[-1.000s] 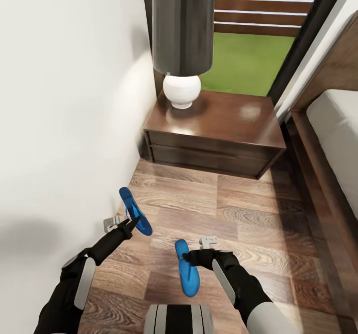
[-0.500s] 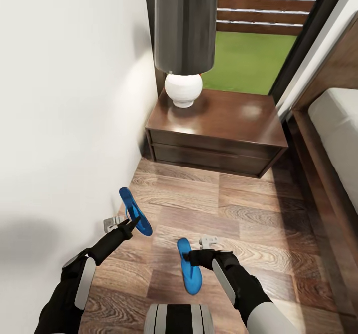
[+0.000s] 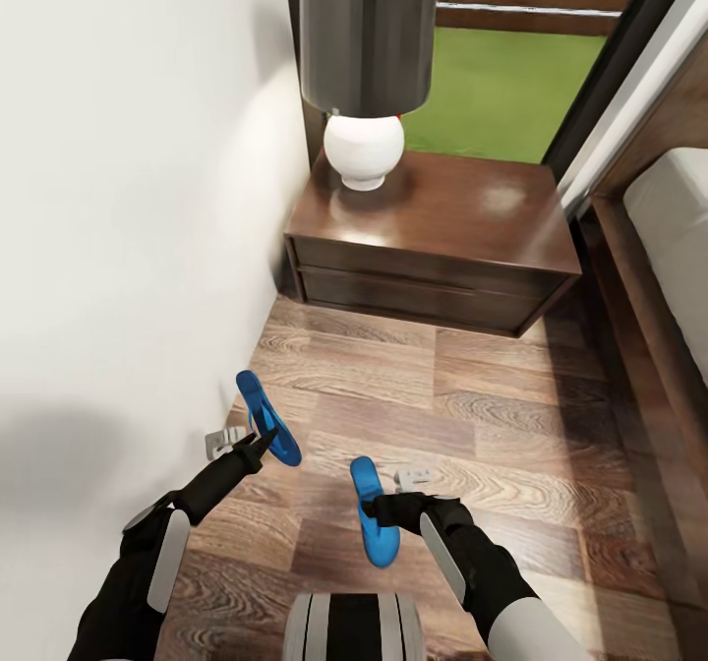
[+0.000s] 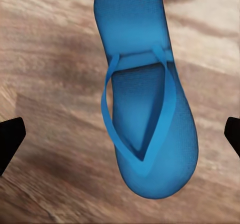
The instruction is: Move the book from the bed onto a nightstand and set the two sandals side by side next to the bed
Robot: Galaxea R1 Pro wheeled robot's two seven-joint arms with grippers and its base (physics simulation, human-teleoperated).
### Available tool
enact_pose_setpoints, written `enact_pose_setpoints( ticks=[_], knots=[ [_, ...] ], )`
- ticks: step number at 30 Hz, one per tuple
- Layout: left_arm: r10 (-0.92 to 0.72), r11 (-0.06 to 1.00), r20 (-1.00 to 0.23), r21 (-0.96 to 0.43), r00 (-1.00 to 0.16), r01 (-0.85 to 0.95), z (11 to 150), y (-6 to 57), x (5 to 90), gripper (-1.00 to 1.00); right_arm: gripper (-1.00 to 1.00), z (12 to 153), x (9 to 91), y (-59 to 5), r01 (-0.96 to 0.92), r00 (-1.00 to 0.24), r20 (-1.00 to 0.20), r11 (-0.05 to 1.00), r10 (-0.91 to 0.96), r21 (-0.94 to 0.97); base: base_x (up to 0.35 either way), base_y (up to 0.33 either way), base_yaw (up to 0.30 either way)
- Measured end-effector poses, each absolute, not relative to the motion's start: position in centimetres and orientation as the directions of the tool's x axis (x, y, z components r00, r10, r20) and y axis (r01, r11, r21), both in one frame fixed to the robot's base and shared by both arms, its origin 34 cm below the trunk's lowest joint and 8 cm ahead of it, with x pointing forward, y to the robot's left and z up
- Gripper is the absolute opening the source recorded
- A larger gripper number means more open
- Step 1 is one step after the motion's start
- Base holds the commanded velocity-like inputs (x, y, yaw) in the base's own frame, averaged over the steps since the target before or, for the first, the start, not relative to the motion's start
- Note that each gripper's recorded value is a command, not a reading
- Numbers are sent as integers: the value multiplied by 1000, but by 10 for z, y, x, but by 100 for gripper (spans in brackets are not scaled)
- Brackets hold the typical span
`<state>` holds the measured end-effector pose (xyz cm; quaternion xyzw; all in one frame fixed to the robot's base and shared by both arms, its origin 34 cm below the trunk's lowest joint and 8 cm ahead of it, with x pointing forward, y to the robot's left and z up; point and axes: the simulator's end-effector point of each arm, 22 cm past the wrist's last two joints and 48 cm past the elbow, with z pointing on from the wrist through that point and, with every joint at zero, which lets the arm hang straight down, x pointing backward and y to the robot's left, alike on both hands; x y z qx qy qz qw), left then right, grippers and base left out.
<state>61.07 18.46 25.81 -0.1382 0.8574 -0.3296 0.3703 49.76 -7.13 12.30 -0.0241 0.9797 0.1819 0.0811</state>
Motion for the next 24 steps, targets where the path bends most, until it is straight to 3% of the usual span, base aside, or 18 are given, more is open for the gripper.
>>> enact_pose_setpoints(
  ticks=[24],
  knots=[
    [-482,744,-497,-668,-722,-38,223,185,594,-100,100,95,473,-71,-54,-995,-103,933,-18,357,0,0,0]
  ],
)
